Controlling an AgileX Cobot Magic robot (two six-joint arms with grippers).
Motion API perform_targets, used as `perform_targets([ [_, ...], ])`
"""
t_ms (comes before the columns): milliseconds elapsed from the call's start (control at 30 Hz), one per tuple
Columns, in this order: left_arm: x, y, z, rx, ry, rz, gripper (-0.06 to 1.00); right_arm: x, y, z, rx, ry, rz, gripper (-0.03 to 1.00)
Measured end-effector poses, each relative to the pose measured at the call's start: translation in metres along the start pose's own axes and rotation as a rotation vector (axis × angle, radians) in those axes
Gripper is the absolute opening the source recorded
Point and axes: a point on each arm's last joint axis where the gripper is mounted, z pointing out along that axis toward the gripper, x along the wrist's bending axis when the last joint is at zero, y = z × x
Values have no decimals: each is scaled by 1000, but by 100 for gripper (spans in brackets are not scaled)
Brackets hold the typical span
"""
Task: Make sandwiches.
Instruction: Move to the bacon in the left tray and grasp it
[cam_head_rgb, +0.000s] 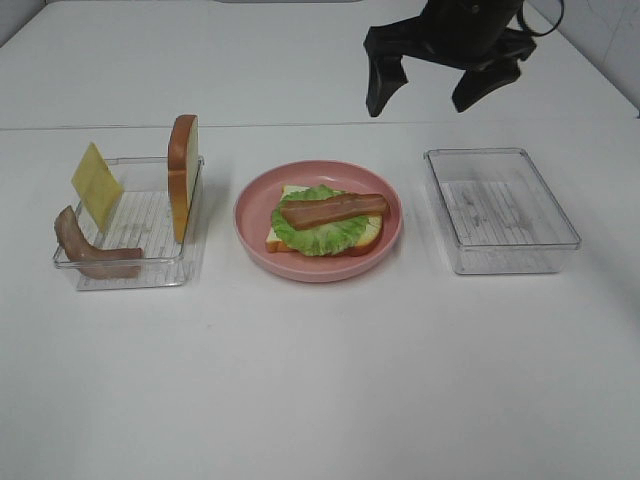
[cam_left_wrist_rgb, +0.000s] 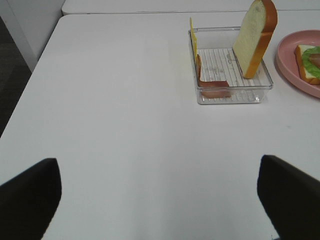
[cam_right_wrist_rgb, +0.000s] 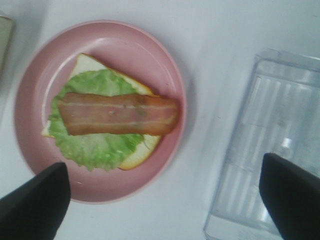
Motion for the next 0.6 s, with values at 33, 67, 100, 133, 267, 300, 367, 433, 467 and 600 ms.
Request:
perform_targets([
  [33,0,0,0,0,0,0,99,-10,-1,-9,9,-63,26,98],
  [67,0,0,0,0,0,0,99,-16,-2,-11,15,-85,43,98],
  [100,0,0,0,0,0,0,99,-16,-2,-11,15,-85,43,98],
  [133,0,0,0,0,1,0,99,-33,-4,-16,37,-123,89,98],
  [267,0,0,0,0,1,0,99,-69,-9,-21,74,-169,164,98],
  [300,0,0,0,0,1,0,99,-90,-13,-24,88,-196,205,98],
  [367,0,0,0,0,1,0,99,-103,-15,-26,100,-212,225,98],
  [433,0,0,0,0,1,0,99,-105,-17,-26,106,-215,230,98],
  [467,0,0,0,0,1,0,99,-107,-22,-27,138,-218,238,98],
  [600,0,0,0,0,1,0,99,-103,-44,-31,195,-212,242,98],
])
